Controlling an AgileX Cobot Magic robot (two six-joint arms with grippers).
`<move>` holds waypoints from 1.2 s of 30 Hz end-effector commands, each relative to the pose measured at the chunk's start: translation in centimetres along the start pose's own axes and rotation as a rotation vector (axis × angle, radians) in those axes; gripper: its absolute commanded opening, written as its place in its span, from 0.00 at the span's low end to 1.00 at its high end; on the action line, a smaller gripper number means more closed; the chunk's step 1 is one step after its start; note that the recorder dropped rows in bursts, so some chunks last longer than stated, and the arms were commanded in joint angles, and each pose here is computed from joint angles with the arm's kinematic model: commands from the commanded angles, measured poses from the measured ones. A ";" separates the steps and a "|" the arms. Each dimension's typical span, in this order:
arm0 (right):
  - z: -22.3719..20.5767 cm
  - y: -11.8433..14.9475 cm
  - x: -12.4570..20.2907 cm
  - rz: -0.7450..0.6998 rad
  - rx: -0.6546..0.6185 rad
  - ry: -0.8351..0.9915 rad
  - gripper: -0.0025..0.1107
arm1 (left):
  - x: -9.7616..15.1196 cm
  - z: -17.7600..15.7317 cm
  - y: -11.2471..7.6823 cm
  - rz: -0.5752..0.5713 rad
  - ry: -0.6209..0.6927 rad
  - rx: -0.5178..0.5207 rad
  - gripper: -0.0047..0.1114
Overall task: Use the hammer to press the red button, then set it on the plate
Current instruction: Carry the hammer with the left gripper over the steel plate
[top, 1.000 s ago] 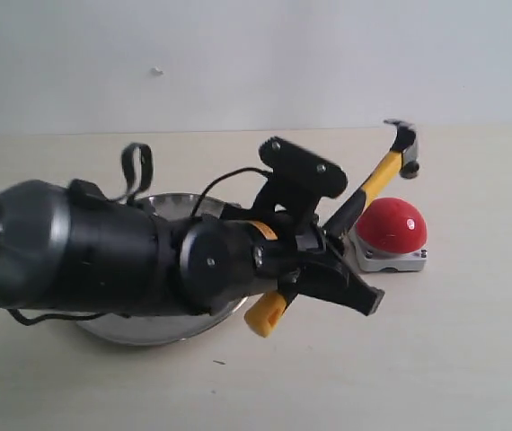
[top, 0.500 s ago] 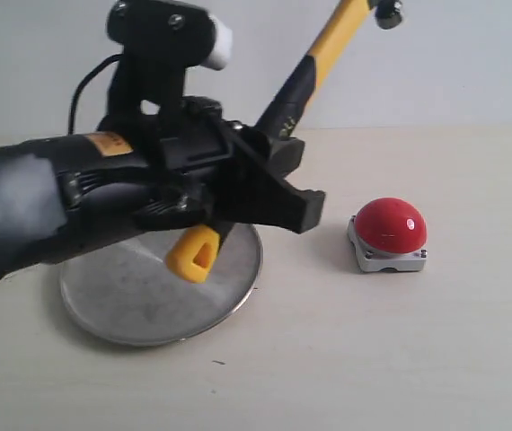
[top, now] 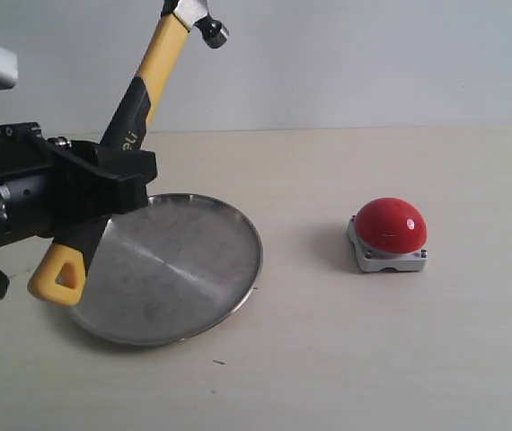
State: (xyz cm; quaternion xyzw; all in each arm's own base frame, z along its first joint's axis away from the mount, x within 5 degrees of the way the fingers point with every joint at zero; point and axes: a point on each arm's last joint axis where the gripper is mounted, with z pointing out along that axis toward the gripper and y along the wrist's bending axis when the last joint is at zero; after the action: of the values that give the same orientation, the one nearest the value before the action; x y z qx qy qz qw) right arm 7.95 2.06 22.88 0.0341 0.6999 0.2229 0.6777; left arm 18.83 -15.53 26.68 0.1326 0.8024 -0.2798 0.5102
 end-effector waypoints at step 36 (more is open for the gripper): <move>-0.1 -0.1 0.1 -0.005 -0.001 0.001 0.02 | 4.6 5.6 9.8 -0.444 0.041 0.362 0.04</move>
State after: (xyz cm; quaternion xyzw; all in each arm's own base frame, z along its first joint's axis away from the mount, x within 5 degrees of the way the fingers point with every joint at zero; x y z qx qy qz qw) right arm 7.95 2.06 22.88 0.0341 0.6999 0.2229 0.6777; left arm 25.14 -11.48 17.85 0.0758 0.7758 -0.5154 0.3560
